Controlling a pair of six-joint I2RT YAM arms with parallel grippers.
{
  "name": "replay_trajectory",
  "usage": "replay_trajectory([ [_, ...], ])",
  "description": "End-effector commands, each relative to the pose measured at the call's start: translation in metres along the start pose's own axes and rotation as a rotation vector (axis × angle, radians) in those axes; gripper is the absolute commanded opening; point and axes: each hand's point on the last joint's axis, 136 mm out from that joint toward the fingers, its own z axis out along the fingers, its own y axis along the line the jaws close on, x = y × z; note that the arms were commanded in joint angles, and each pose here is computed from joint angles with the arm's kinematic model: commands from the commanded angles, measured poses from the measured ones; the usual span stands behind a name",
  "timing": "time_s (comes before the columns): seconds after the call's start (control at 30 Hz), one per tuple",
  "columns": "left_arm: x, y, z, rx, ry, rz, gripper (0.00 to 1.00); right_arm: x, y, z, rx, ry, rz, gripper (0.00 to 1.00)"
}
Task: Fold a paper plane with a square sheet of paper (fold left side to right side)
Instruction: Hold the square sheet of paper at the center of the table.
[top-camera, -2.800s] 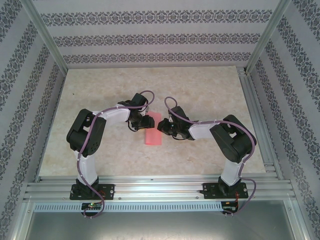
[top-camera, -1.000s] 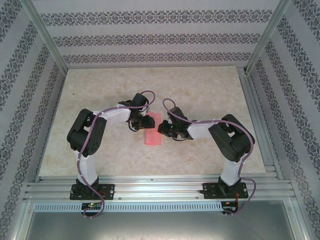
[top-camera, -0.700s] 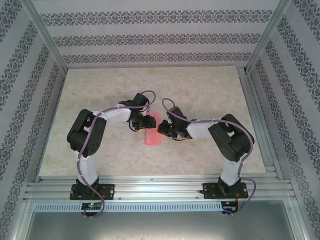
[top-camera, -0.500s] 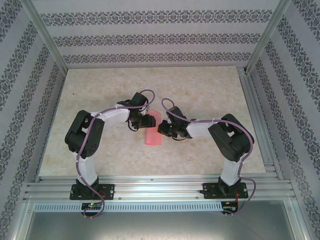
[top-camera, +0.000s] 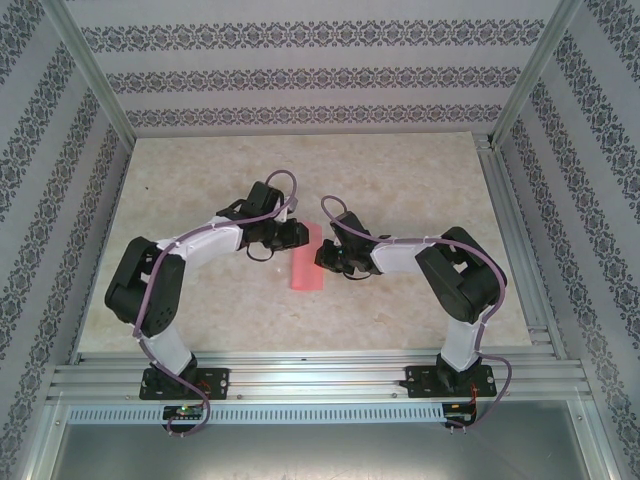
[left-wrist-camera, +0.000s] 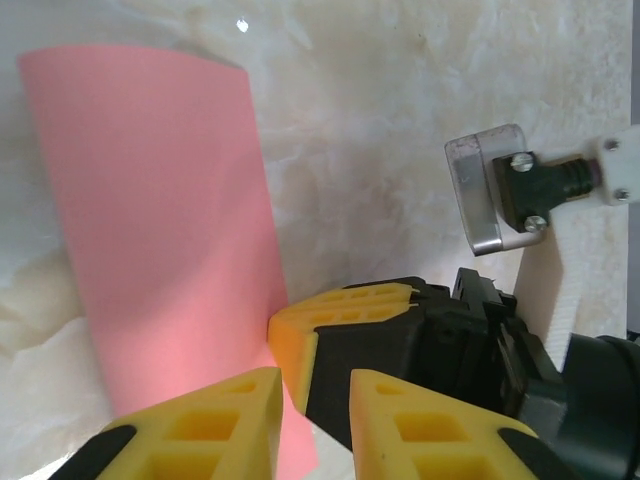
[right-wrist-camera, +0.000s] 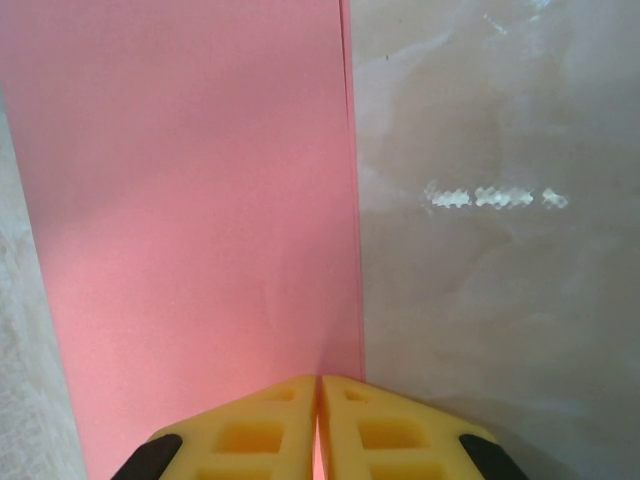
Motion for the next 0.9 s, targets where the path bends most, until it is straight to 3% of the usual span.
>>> replay_trajectory([
  [0.0, -0.003, -0.008, 0.018, 0.101, 0.014, -0.025, 0.24, 0.038, -0.048, 0.016, 0.175, 0.11, 0.005, 0.11],
  [0.17, 0.005, 0.004, 0.033, 0.086, 0.053, -0.041, 0.22, 0.039, -0.048, 0.018, 0.178, 0.117, 0.001, 0.11],
  [0.4, 0.024, 0.037, 0.039, -0.05, 0.136, -0.001, 0.23, 0.04, -0.051, 0.019, 0.197, 0.124, -0.002, 0.11],
  [0.87, 0.026, 0.063, 0.052, -0.106, 0.154, -0.01, 0.26, 0.044, -0.061, 0.017, 0.251, 0.144, -0.013, 0.11],
])
